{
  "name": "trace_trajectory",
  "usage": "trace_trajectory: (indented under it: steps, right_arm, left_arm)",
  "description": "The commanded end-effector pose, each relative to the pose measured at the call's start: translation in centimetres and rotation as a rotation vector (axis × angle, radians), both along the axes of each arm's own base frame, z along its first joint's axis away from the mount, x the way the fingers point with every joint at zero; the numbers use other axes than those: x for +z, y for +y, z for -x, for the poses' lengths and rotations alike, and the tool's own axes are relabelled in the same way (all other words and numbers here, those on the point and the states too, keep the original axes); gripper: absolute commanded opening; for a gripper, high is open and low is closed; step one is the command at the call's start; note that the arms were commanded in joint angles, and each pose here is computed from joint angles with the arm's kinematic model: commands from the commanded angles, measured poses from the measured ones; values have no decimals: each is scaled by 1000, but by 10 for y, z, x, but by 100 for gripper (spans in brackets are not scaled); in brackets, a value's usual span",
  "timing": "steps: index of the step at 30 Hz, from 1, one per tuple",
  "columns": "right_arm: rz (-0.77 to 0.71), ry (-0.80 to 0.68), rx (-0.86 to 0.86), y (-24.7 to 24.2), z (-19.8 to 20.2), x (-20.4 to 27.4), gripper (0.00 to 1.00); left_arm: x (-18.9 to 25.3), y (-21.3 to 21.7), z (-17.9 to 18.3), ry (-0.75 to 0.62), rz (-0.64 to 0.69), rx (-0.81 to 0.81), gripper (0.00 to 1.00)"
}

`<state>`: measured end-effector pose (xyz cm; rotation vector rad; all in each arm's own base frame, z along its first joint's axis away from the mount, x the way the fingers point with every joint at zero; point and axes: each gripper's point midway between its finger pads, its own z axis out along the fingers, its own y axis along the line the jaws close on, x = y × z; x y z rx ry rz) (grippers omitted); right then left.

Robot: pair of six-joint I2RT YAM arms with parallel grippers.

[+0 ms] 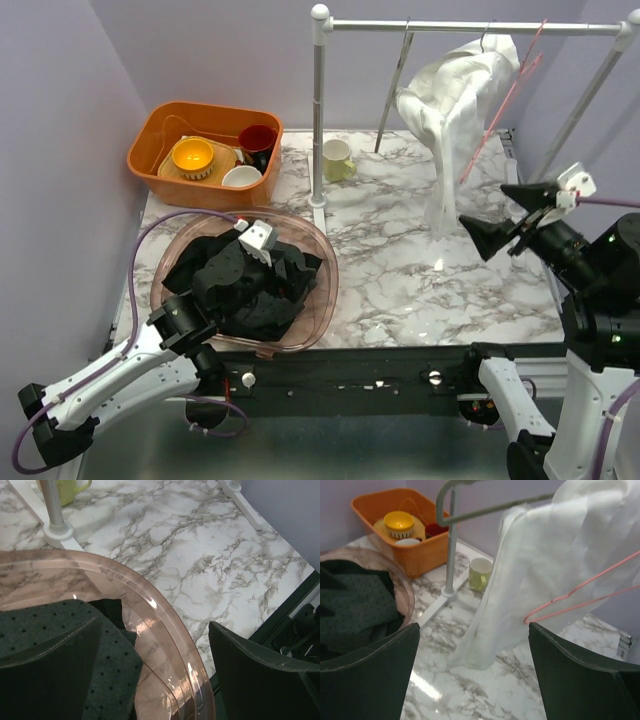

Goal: Place the skirt on the hanger

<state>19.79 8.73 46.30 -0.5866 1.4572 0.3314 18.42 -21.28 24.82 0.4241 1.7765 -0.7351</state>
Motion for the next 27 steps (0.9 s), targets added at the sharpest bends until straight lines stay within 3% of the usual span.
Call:
trace_trajectory:
  steps: [1,4,8,10,16,27]
  right_arm:
    - [93,92,82,9,28,-59,96]
    - [117,131,178,20,46,-89,96]
    - [118,163,484,53,90,-124,95]
    - [121,171,553,58,103,-147,95]
    - [114,206,522,55,94,-183,95]
    - [101,206,514,54,79,-193,95]
  left_arm:
    - [-14,7,-4,113,28,93,99]
    - [-14,7,-4,142,10,103,99]
    - [-11,10,-2,150,-8,106,99]
    - [-11,15,-1,156,-19,119,99]
    - [-23,23,2,194,-47,146,99]
    - [-32,38,3,264,-21,251,99]
